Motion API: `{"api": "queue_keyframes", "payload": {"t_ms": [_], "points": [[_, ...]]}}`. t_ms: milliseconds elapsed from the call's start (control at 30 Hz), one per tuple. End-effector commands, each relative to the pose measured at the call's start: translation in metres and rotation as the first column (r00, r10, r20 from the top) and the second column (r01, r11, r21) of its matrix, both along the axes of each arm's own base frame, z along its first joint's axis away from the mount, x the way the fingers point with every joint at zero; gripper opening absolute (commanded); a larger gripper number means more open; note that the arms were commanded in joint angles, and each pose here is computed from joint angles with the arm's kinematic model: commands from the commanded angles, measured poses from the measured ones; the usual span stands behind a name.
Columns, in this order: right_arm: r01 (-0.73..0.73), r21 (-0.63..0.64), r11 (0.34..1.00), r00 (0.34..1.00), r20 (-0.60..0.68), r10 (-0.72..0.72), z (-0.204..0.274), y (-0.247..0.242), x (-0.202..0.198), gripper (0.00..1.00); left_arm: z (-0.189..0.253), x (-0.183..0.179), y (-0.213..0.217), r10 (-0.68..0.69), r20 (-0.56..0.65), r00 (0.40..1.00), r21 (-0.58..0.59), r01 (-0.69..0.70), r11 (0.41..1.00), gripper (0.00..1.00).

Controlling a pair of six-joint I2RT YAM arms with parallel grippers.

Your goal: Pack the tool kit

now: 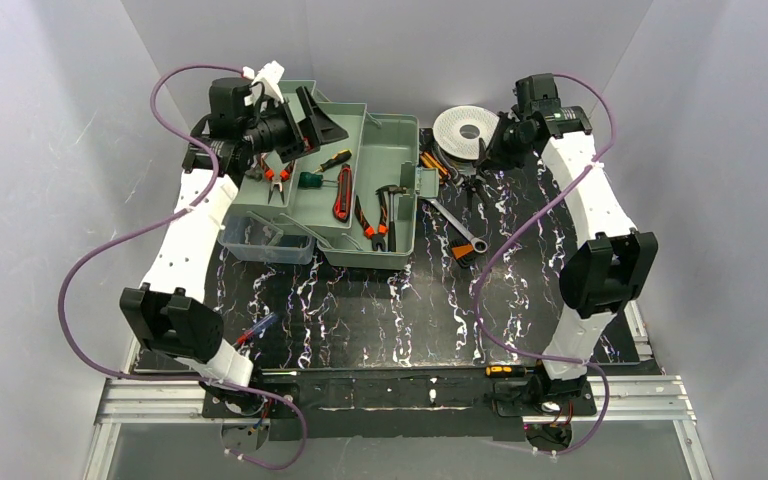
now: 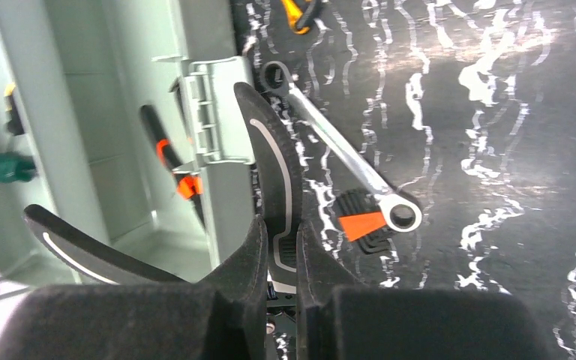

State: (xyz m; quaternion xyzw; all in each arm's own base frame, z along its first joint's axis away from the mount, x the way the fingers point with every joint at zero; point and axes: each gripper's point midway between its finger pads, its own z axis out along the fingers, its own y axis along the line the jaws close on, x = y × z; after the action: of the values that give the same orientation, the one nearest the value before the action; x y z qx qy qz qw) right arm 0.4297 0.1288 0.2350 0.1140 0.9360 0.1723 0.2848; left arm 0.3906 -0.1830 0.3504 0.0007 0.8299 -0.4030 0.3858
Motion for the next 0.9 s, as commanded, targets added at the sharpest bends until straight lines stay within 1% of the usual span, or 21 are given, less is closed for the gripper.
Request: {"api": "queue_keyframes", "payload": {"t_ms": [0, 133, 300, 433, 533, 633, 767, 867], "points": [[-0.060, 0.186, 0.981, 0.998, 0.036, 0.054, 0.037, 0.034, 0.000, 0.01, 0.041, -0.001, -0.018, -0.047, 0.052, 0.998, -0.147, 0.054, 0.988, 0.98], [-0.150, 0.335, 0.930, 0.989, 0.047, 0.143, 0.055, 0.070, 0.001, 0.01, 0.043, 0.001, -0.020, -0.047, 0.039, 0.998, -0.166, 0.053, 0.985, 0.98], [-0.216, 0.389, 0.895, 0.973, 0.012, 0.230, 0.057, 0.117, 0.002, 0.01, 0.038, -0.004, -0.018, -0.041, 0.023, 0.999, -0.165, 0.045, 0.985, 0.98], [-0.258, 0.390, 0.884, 0.958, -0.016, 0.287, 0.039, 0.158, -0.004, 0.01, 0.035, -0.018, -0.013, -0.050, 0.046, 0.998, -0.114, 0.055, 0.992, 0.98], [-0.279, 0.365, 0.888, 0.950, -0.030, 0.311, 0.022, 0.176, -0.009, 0.01, 0.030, -0.034, -0.005, -0.052, 0.053, 0.997, -0.057, 0.055, 0.997, 0.98], [-0.319, 0.370, 0.872, 0.930, -0.054, 0.363, 0.008, 0.194, -0.019, 0.01, 0.026, -0.050, 0.003, -0.040, 0.063, 0.997, -0.022, 0.042, 0.999, 0.98], [-0.332, 0.360, 0.872, 0.915, -0.103, 0.390, -0.011, 0.203, -0.030, 0.01, 0.023, -0.066, 0.008, -0.045, 0.074, 0.996, 0.010, 0.044, 0.999, 0.98], [-0.328, 0.377, 0.866, 0.899, -0.157, 0.409, -0.024, 0.203, -0.041, 0.04, 0.022, -0.074, 0.011, -0.057, 0.087, 0.995, 0.039, 0.054, 0.998, 0.98]]}}
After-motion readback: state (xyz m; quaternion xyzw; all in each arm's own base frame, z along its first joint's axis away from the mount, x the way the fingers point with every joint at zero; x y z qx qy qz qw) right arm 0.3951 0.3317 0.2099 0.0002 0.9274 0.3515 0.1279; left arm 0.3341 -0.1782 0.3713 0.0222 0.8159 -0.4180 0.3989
